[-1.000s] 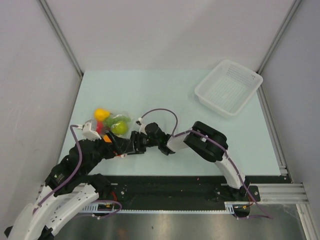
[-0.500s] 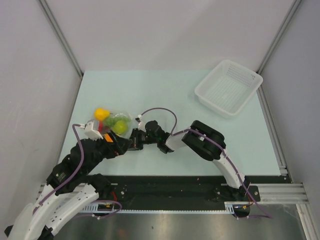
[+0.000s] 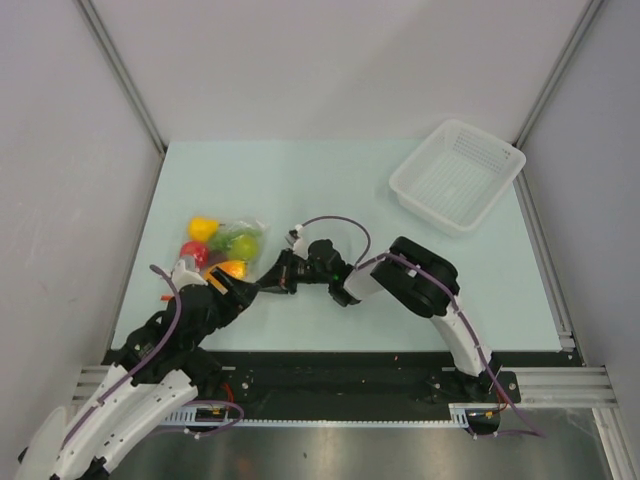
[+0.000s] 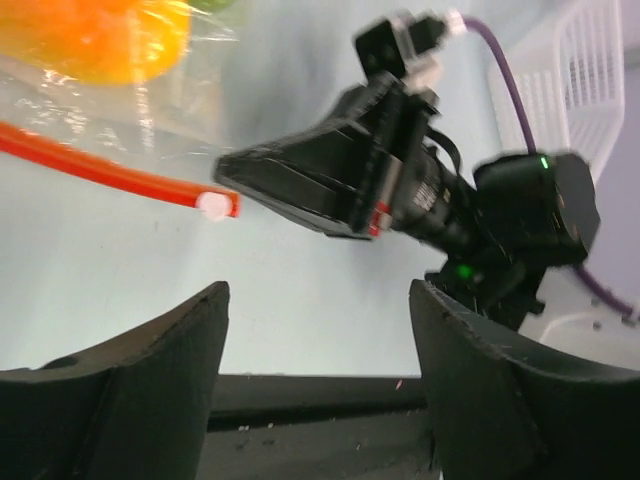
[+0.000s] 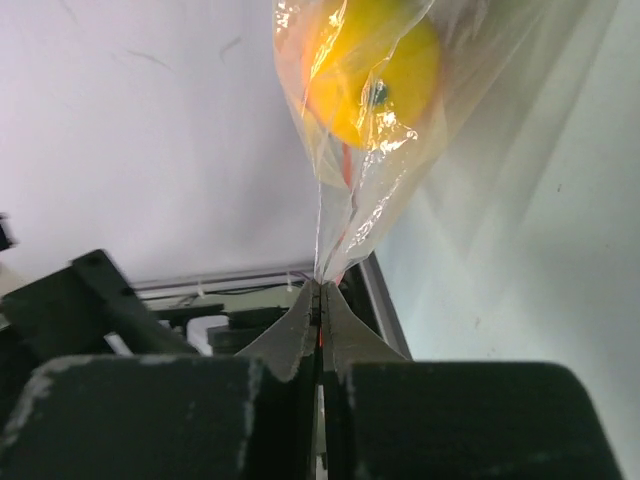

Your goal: Open the zip-top bag and remove the fake food

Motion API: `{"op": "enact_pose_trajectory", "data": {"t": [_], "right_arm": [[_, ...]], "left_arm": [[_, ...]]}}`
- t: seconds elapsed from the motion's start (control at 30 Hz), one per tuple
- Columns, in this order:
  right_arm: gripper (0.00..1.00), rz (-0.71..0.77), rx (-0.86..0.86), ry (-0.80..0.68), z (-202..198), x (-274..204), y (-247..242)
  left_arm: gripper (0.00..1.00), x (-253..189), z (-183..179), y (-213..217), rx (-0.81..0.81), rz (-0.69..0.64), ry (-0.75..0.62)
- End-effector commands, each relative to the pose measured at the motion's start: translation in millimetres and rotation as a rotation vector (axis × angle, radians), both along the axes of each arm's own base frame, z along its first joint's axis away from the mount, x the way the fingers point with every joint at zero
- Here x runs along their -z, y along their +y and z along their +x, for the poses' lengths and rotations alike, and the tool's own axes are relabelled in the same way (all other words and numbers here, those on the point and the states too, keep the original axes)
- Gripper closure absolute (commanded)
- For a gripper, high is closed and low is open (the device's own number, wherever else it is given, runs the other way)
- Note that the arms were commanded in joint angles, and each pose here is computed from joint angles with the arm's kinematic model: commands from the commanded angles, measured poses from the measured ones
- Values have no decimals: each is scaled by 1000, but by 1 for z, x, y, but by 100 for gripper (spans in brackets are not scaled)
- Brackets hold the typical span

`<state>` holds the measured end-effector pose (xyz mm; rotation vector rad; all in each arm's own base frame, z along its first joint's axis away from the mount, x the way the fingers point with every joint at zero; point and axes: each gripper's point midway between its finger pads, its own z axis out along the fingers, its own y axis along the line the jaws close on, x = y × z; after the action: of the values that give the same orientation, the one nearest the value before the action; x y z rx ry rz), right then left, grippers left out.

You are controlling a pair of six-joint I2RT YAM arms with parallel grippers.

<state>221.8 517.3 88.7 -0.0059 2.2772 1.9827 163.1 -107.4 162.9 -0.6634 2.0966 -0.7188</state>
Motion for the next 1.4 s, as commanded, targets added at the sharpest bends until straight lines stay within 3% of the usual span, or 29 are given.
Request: {"op": "enact_pose_trajectory", "data": {"t": [0.0,0.13,0.33,0.43,0.63,0.73,0.8,1.0,1.37], "right_arm": [[100,225,86,-32,20,-72,-11],[100,282,149,18,40,-82,-29],[100,304,87,58,39,-93,-30],[100,280,79,77,35,-97,-24],[100,284,75,138,26,-105,-17],[100,288,100,129,26,-113,-18],[100,283,122,130,26,-114,-21],[100,310,134,171,24,-115,-23],[100,321,119,182,15,-113,-23]], "left_arm": [[27,-9,17,14,-186,-70,-12],[31,-4,29,12,-205,-53,26],[35,6,46,10,-172,-133,62],[38,0,53,-4,-82,-213,-4],[35,-13,58,-17,2,-273,-71],[39,1,59,-14,-27,-264,-14],[47,2,61,-15,-26,-286,-27],[54,5,57,-8,-82,-322,-46],[55,10,61,-6,-96,-317,-63]]}}
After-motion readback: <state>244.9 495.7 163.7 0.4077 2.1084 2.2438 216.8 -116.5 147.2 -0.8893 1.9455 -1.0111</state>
